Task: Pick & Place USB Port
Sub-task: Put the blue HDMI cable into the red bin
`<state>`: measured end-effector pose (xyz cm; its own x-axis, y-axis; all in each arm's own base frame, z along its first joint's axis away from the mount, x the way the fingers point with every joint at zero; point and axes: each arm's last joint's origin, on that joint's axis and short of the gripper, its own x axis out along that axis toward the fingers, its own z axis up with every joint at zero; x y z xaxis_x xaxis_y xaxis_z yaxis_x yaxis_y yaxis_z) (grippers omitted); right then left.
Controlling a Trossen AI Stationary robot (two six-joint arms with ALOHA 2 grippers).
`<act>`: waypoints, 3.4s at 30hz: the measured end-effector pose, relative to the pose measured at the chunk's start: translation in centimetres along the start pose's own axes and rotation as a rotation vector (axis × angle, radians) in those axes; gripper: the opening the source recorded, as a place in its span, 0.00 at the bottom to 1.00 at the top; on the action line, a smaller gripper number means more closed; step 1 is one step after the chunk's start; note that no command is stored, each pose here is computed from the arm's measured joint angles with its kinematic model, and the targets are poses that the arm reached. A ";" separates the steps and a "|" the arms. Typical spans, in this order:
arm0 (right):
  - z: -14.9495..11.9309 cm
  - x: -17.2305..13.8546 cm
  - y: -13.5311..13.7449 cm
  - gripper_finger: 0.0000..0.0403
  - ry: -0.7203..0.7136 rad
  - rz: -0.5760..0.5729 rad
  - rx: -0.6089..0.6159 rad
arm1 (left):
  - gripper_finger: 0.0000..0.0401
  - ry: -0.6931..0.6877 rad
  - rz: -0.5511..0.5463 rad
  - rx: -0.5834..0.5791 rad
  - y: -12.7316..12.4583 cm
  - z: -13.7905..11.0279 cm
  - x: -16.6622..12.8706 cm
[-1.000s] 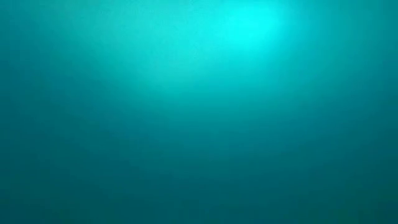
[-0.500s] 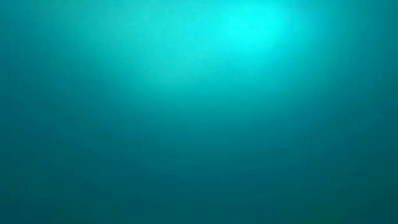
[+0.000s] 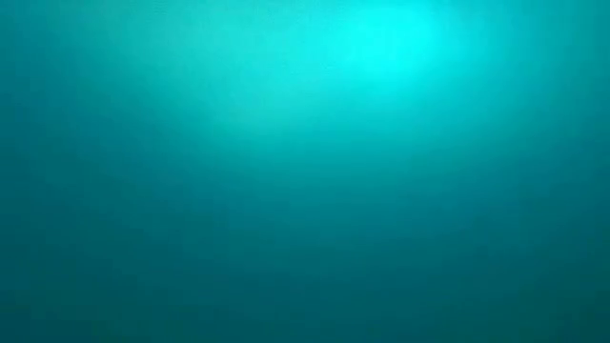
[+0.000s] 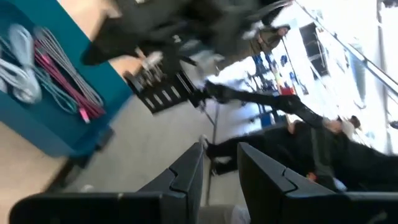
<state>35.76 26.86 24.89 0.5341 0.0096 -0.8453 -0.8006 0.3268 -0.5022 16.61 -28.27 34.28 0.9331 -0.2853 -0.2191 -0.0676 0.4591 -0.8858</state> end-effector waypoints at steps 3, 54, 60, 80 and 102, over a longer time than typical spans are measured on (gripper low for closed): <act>0.4 -3.3 -2.7 0.28 -0.088 -0.266 0.175 | 0.25 -0.075 0.049 -0.002 0.5 0.5 0.3; -19.9 -12.2 7.0 0.28 -0.292 -0.202 1.841 | 0.72 0.380 1.188 -0.184 30.6 24.1 12.9; -19.8 -13.0 6.1 0.28 -0.418 -0.212 1.802 | 0.59 0.379 1.224 -0.226 31.7 23.8 13.2; -19.5 -13.5 4.6 0.28 -0.562 -0.249 1.753 | 0.03 -0.198 0.972 -0.175 18.5 29.7 2.8; -18.9 -14.0 4.0 0.28 -0.663 -0.287 1.708 | 0.03 -0.633 1.429 -0.518 20.9 34.3 -11.9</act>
<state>19.89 10.20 31.29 0.9304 -0.0267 -0.3656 0.2068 0.8616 0.4635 16.24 13.62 32.38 -0.0073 0.5240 -0.8517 -0.9294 -0.3178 -0.1876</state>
